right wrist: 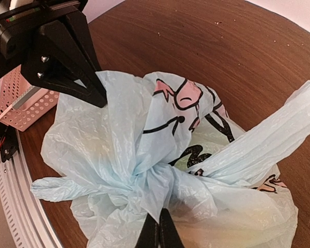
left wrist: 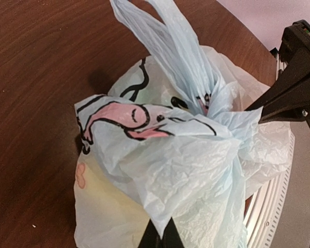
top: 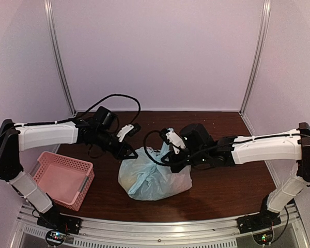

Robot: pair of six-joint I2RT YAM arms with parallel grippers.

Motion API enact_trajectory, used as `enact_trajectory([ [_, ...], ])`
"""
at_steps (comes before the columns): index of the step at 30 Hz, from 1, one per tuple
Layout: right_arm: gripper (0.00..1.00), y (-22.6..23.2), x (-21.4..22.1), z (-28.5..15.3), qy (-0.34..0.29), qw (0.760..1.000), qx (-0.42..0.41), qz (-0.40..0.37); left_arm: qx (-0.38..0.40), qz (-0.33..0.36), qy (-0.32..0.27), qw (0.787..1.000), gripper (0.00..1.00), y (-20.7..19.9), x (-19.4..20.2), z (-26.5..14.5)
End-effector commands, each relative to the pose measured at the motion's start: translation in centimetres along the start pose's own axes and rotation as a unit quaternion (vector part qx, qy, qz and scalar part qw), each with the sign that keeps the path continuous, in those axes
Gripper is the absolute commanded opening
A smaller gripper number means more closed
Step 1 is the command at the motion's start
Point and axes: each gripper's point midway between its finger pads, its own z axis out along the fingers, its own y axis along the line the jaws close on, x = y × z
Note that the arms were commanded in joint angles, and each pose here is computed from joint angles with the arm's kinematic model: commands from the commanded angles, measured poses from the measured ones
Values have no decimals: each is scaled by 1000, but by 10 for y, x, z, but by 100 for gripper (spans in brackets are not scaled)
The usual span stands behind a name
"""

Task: Untie the knot of the plastic bag and take out the fruit
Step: Untie the bag handles from the takeout bag.

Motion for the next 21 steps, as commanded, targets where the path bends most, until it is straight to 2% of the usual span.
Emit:
enact_trajectory([
  [1,0,-3,-9,-9,-23,1000,16,10,1,10,-38,999,0,2,-16,-13],
  [21,0,-36,4,-28,-30,995,83,39,-37,-22,-58,997,0,35,-15,-29],
])
